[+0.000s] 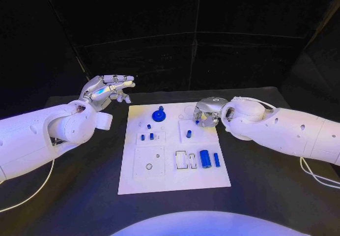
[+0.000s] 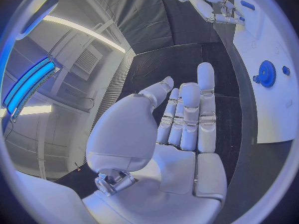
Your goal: Assemble the parts on the task board
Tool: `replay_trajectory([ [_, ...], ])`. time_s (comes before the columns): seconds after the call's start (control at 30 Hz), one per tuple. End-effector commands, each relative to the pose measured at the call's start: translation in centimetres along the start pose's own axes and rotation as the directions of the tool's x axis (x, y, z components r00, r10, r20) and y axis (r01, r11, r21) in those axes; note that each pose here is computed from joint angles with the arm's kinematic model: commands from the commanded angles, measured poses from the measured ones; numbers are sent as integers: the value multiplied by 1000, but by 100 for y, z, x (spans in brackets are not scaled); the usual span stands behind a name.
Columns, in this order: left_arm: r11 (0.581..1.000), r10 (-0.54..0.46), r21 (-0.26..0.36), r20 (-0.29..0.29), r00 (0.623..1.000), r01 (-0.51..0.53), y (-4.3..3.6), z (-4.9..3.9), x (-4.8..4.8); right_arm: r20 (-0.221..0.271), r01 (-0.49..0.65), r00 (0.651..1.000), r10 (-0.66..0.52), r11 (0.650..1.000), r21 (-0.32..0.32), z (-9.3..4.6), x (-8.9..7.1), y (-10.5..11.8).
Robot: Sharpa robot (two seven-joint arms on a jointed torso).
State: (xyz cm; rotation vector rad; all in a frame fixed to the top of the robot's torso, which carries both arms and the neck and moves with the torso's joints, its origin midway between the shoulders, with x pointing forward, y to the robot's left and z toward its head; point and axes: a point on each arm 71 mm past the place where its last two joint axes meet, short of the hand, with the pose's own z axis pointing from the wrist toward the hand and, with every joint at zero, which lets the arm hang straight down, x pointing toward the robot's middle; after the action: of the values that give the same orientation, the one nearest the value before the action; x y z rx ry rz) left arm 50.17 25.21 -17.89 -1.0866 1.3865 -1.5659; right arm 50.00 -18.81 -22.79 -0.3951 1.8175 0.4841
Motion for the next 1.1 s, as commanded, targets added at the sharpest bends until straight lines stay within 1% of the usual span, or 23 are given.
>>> replay_trajectory([
  [0.03,1000,0,23,10,1000,0,-20,7,0,-22,9,1000,-9,1000,-3,10,13,7],
  [0.27,1000,-1,22,8,1000,0,-18,12,8,-80,19,997,-17,1000,18,23,71,-2],
  [0.37,1000,-1,22,7,1000,1,-18,13,12,-97,22,995,-19,999,23,27,90,-2],
  [0.43,1000,-1,21,6,1000,1,-17,15,15,-105,23,994,-20,999,27,30,101,-2],
  [0.53,1000,-2,20,5,1000,2,-16,16,18,-102,24,995,-20,999,31,32,104,-7],
  [0.67,1000,-2,19,4,1000,2,-14,17,19,-73,24,997,-21,999,35,34,86,-14],
  [0.77,1000,-2,18,4,1000,2,-14,18,19,-30,19,999,-18,999,32,31,57,-11],
  [0.9,1000,-3,17,3,1000,3,-14,16,18,51,-7,999,6,1000,11,5,-3,8],
  [1.03,1000,-3,17,2,1000,3,-16,12,18,97,-29,995,30,999,-12,-33,-43,37],
  [1.1,1000,-4,18,2,1000,4,-16,12,18,109,-38,993,40,999,-20,-50,-56,49],
])
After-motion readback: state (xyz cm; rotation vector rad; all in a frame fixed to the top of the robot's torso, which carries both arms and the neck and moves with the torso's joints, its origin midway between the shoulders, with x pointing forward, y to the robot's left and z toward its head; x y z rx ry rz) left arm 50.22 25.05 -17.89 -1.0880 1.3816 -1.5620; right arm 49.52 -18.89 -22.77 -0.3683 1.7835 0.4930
